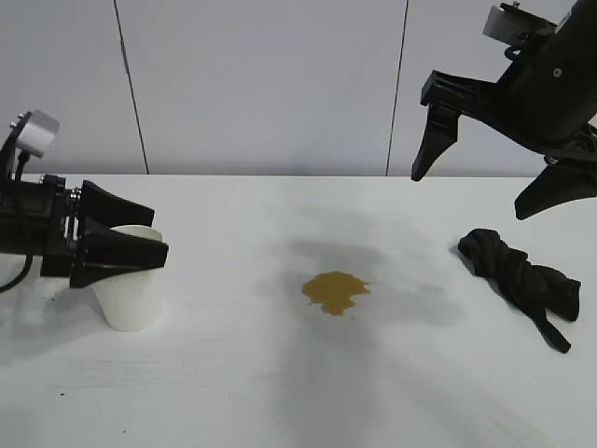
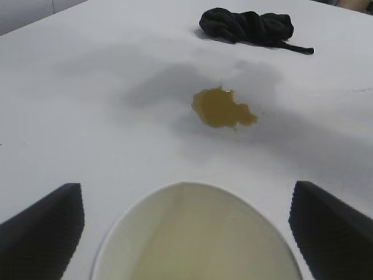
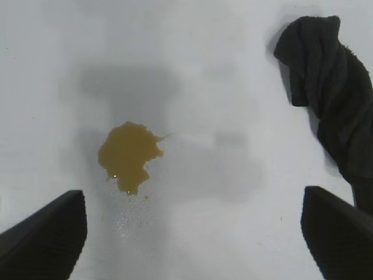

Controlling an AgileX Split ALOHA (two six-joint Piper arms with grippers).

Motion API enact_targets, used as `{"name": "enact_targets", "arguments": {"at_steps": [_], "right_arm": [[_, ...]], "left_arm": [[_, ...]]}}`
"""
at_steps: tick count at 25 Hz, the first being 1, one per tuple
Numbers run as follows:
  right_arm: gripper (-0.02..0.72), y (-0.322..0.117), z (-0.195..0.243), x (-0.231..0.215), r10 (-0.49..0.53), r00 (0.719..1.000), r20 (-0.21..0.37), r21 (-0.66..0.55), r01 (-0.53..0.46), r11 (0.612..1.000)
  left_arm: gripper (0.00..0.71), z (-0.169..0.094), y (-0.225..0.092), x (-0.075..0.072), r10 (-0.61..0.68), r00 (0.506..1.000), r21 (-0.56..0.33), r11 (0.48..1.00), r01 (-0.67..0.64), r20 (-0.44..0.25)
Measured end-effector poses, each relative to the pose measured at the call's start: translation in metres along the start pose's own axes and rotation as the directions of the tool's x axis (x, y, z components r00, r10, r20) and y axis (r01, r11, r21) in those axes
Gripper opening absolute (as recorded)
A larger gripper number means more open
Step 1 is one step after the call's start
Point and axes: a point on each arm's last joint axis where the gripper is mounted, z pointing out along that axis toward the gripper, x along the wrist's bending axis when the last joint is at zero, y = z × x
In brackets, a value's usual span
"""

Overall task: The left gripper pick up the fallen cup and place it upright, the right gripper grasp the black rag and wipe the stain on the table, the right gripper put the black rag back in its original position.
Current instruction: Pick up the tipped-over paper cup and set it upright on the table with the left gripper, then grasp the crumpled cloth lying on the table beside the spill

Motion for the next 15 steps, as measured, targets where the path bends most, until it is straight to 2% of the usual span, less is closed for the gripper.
{"name": "enact_targets", "arguments": {"at_steps": [2, 4, 7, 11, 13, 15], "right_arm": [[0.694, 0.000, 0.000, 0.000, 0.000, 1.000, 0.000, 0.000, 0.000, 1.000], [0.694, 0.000, 0.000, 0.000, 0.000, 1.000, 0.000, 0.000, 0.000, 1.000], [0.694, 0.000, 0.000, 0.000, 0.000, 1.000, 0.000, -0.001, 0.000, 1.000], [0.694, 0.001, 0.000, 0.000, 0.000, 1.000, -0.003, -0.013, 0.000, 1.000], [0.694, 0.001, 0.000, 0.000, 0.000, 1.000, -0.002, -0.009, 0.000, 1.000], [0.694, 0.000, 0.000, 0.000, -0.006, 1.000, 0.003, 0.000, 0.006, 1.000]], "left_arm": [[0.693, -0.010, 0.021, 0.001, -0.116, 0.989, 0.029, 0.992, 0.119, -0.087], [0.693, -0.023, 0.040, 0.003, -0.201, 0.953, 0.079, 0.971, 0.224, -0.228], [0.693, -0.039, 0.069, -0.007, -0.212, 0.907, 0.149, 0.948, 0.282, -0.364], [0.693, -0.043, 0.117, -0.030, -0.235, 0.881, 0.133, 0.940, 0.313, -0.410], [0.693, -0.041, 0.129, -0.038, -0.280, 0.867, 0.128, 0.924, 0.359, -0.412], [0.693, -0.037, 0.130, -0.042, -0.375, 0.826, 0.108, 0.883, 0.456, -0.422]]}}
